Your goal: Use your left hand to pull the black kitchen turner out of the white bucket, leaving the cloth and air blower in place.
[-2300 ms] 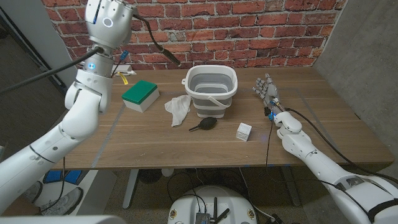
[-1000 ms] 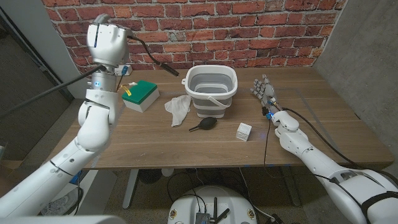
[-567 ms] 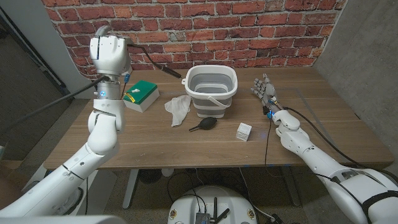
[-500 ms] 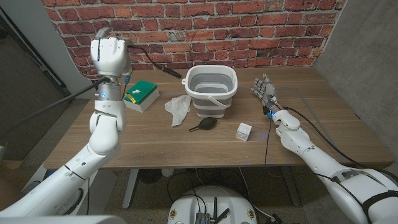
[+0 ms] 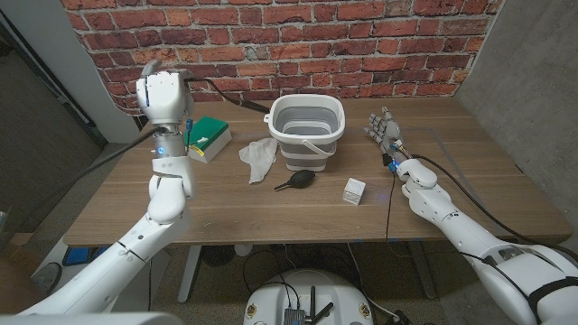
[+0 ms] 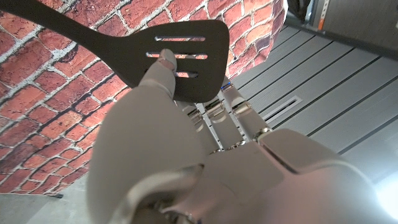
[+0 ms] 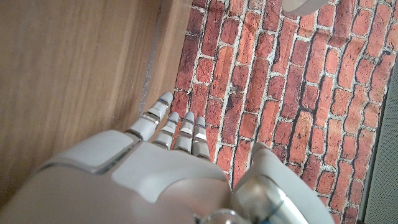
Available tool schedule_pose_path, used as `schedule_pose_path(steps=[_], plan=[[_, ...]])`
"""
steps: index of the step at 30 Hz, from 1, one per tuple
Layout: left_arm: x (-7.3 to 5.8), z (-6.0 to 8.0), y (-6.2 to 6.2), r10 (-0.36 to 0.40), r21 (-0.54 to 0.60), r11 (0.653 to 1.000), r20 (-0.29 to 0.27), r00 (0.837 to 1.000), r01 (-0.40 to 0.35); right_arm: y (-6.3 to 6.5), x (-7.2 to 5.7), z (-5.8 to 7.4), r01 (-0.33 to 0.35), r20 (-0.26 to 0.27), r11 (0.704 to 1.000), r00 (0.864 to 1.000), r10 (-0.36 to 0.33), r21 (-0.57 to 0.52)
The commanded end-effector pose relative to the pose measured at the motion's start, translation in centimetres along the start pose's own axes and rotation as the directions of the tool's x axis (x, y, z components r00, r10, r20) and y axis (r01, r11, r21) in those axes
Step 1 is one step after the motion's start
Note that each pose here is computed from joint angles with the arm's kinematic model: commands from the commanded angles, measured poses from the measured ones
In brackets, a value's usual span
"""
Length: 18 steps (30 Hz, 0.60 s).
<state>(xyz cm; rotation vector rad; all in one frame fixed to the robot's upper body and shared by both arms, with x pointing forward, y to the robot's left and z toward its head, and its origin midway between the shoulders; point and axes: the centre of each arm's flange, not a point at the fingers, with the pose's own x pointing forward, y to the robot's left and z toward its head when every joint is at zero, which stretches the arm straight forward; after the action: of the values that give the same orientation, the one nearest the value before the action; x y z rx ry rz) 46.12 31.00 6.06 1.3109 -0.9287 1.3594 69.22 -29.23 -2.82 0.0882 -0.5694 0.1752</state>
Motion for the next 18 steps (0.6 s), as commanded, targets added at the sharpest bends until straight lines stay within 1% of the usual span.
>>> schedule_pose_path(steps=[1, 7, 8, 15, 18], plan=[[-1.56, 0.84, -2.2, -0.062, -0.101, 0.994, -0.118, 0.991, 0.051, -0.1, -0.01, -0.08, -0.004, -0.01, 1.0, 1.0, 0.004, -0.003], [-1.65, 1.24, -2.48, -0.082, -0.144, 0.988, -0.142, 0.987, 0.061, 0.0, 0.24, -0.16, -0.01, -0.012, 1.0, 1.0, 0.01, -0.001], [-1.77, 1.33, -2.58, -0.097, -0.159, 0.985, -0.156, 0.983, 0.072, 0.04, 0.34, -0.18, -0.011, -0.013, 1.0, 1.0, 0.011, 0.0], [-2.19, 1.46, -2.84, -0.162, -0.222, 0.968, -0.199, 0.967, 0.117, 0.1, 0.48, -0.18, -0.014, -0.016, 1.0, 1.0, 0.014, 0.0], [-2.44, 1.42, -2.98, -0.197, -0.264, 0.955, -0.223, 0.955, 0.136, 0.11, 0.48, -0.19, -0.014, -0.018, 1.0, 1.0, 0.014, 0.0]])
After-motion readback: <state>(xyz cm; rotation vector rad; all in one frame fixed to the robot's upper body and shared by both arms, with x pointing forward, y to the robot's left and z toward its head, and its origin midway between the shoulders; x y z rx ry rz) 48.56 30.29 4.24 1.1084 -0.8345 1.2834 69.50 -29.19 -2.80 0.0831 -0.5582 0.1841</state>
